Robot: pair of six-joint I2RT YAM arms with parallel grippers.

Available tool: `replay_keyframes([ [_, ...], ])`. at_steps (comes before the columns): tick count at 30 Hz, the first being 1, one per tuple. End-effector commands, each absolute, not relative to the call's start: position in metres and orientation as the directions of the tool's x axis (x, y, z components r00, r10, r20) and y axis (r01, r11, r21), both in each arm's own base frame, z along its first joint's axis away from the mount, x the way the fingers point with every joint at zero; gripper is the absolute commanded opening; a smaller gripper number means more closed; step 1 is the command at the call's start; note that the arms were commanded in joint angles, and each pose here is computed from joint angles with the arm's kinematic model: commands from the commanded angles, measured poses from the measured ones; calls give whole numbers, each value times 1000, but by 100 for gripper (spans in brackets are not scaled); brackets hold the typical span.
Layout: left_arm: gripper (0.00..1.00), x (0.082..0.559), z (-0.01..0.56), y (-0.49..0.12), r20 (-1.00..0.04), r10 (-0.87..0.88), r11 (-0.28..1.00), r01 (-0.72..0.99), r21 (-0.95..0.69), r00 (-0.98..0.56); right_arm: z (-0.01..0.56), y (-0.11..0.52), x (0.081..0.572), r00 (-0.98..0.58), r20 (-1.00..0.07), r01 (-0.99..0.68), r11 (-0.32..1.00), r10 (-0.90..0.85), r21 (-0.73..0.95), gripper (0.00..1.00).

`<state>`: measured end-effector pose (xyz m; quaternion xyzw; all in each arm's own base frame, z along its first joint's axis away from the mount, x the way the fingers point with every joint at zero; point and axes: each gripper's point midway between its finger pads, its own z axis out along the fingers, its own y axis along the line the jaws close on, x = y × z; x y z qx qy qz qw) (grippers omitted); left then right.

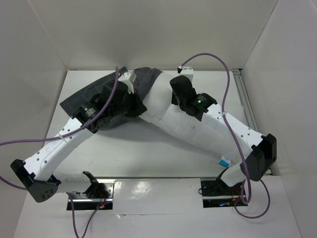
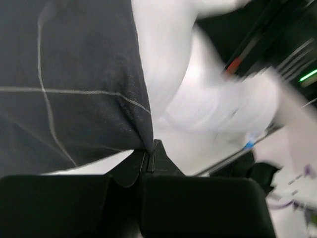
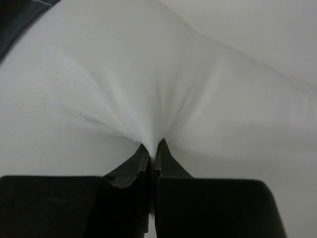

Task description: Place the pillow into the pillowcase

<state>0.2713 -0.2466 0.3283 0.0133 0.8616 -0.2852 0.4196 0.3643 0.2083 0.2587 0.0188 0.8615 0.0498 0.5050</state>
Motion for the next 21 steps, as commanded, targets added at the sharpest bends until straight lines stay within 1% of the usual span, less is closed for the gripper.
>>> replay_keyframes([
  [1,0,236,261,-251,-597,-66,821,296,-488,-800,238,224,380,-485,-870,-38,992,89,123,0],
  [2,0,233,254,-246,-583,-68,824,284,-490,-810,223,225,379,-506,-860,-43,993,74,111,0],
  [3,0,225,233,-241,-549,-46,835,269,-480,-835,208,223,376,-529,-847,-40,995,55,90,0],
  [4,0,223,230,-235,-548,-54,838,260,-479,-835,194,213,378,-539,-841,-7,998,47,61,0],
  [5,0,221,224,-234,-537,-49,843,253,-474,-842,187,208,380,-553,-832,4,999,41,46,0],
  [6,0,221,224,-230,-535,-58,842,247,-480,-843,192,203,384,-549,-834,20,999,53,50,0],
  [9,0,231,237,-229,-555,-51,835,269,-479,-831,244,185,409,-455,-884,63,994,107,88,0],
  [10,0,239,270,-235,-611,-50,812,324,-486,-790,283,183,417,-389,-911,50,991,133,123,0],
  [11,0,246,285,-236,-633,-57,808,337,-484,-772,299,179,421,-367,-920,53,990,139,128,0],
  [12,0,249,293,-240,-633,-43,803,350,-482,-773,318,180,420,-342,-929,36,989,145,141,0],
  [13,0,252,326,-245,-677,-59,776,392,-493,-734,342,180,421,-306,-939,28,987,159,158,0],
  [14,0,252,339,-247,-691,-68,761,411,-503,-720,348,183,417,-306,-938,2,985,164,171,0],
  [16,0,248,335,-252,-672,-49,741,424,-520,-739,348,194,404,-321,-935,-43,984,150,173,0],
  [19,0,234,302,-248,-601,-33,752,377,-541,-798,277,229,372,-441,-894,-110,984,77,139,0],
  [20,0,223,271,-245,-539,-14,764,339,-549,-842,224,235,351,-530,-847,-109,987,42,117,0],
  [21,0,214,255,-244,-507,10,767,332,-549,-862,198,237,342,-574,-818,-99,989,31,107,0],
])
